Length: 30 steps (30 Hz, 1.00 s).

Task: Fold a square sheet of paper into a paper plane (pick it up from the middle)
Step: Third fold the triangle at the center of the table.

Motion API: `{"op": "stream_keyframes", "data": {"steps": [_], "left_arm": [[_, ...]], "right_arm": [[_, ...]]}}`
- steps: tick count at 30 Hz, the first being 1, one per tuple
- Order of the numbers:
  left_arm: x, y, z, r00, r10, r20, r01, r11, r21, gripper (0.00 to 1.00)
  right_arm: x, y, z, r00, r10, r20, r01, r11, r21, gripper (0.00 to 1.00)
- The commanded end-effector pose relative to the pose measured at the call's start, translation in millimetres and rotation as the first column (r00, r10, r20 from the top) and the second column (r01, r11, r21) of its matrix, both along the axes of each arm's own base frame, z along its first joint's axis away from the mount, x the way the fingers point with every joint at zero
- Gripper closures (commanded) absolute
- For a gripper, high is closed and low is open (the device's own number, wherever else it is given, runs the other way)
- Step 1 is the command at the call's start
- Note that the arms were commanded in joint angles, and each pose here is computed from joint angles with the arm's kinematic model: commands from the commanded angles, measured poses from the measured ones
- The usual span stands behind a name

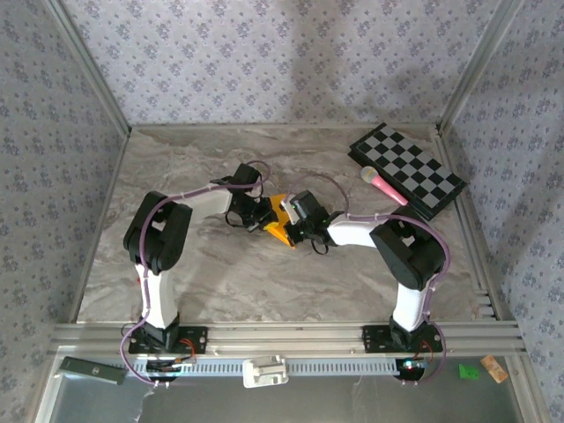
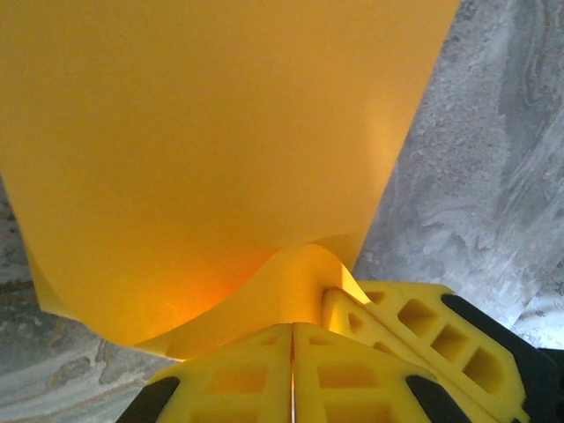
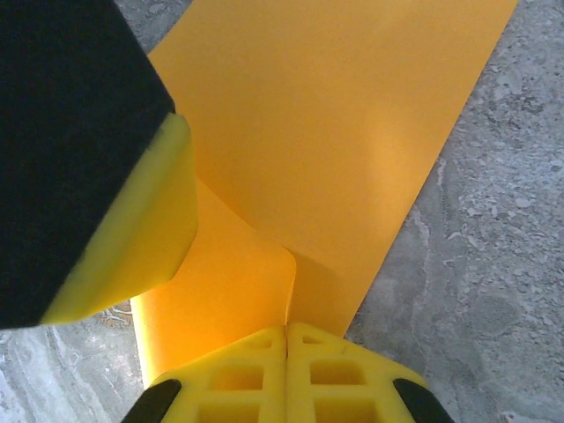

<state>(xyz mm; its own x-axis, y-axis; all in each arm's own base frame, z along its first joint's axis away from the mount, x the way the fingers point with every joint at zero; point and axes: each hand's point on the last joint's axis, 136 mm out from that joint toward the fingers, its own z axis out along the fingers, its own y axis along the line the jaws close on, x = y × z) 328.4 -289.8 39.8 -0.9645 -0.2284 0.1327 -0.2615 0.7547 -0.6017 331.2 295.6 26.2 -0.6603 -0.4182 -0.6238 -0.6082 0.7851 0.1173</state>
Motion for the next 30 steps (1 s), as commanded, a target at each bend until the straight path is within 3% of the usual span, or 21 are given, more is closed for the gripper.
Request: {"op": "stream_keyframes", "data": {"steps": [1, 25, 30], "left_arm": [[-6, 2, -12, 1.0, -0.01, -0.021, 0.01, 1.0, 0.02, 0.92], [-19, 23, -46, 0.997, 0.003, -0.074, 0.007, 0.99, 0.138, 0.95], [-24, 31, -54, 0.995, 0.02, -0.093, -0.003, 0.984, 0.177, 0.97]], "right_arm": [[-1, -6, -10, 0.999, -0.022, -0.032, 0.021, 0.999, -0.034, 1.0], [6, 2, 8, 0.999, -0.028, -0.033, 0.028, 1.0, -0.002, 1.0], [15, 5, 45, 0.994, -0.084, -0.063, 0.089, 0.994, 0.069, 0.86]]}}
